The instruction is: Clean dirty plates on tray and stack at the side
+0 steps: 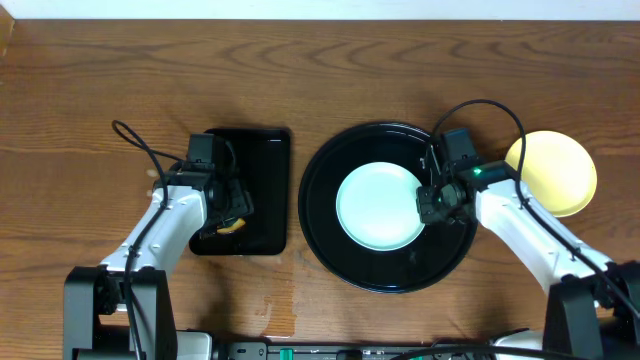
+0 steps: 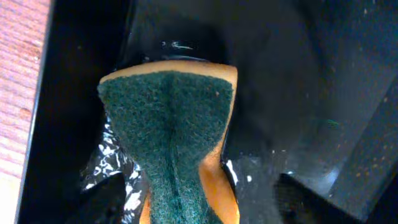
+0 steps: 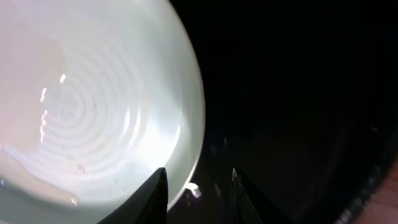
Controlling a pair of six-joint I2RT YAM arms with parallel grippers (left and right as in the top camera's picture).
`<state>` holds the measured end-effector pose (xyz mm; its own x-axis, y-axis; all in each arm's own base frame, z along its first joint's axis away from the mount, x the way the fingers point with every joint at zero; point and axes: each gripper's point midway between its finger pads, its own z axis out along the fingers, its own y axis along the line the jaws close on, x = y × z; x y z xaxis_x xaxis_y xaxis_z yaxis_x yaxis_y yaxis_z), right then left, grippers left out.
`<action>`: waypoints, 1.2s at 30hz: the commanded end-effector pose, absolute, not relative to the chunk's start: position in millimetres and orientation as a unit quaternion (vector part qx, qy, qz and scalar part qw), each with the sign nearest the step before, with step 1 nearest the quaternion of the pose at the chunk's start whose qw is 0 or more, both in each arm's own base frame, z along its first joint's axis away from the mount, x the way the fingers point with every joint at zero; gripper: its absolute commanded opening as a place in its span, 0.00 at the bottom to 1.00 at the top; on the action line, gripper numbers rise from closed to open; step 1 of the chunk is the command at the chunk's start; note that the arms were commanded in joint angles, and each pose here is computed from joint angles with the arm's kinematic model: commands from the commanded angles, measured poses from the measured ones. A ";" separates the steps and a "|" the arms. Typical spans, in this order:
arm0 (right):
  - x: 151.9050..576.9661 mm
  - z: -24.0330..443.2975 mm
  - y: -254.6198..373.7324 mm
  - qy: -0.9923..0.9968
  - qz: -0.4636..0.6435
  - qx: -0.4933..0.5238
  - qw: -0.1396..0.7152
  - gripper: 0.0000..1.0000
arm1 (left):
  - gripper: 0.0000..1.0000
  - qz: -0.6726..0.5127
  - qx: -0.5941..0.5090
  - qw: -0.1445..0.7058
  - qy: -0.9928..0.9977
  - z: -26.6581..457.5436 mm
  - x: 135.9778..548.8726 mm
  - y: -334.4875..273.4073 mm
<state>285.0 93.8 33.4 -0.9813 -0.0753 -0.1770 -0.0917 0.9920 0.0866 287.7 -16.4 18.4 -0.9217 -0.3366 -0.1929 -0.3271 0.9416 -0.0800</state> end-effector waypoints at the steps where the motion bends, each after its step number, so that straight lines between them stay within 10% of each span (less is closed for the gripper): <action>1: 281.7 16.5 99.1 0.995 0.076 -0.020 0.060 0.30 | 0.79 -0.021 -0.165 0.100 0.981 16.6 286.3 -15.5; 10: 290.4 -1.3 93.1 0.996 0.067 0.001 0.058 0.02 | 0.81 -0.022 -0.165 0.100 0.981 16.6 286.3 -15.5; 27: 331.3 99.4 74.6 0.959 -0.146 -0.101 0.222 0.01 | 0.82 -0.021 -0.165 0.100 0.981 16.6 286.3 -15.5; 36: 296.5 61.1 88.1 0.993 0.017 -0.041 0.111 0.01 | 0.82 -0.021 -0.165 0.100 0.981 16.6 286.3 -15.5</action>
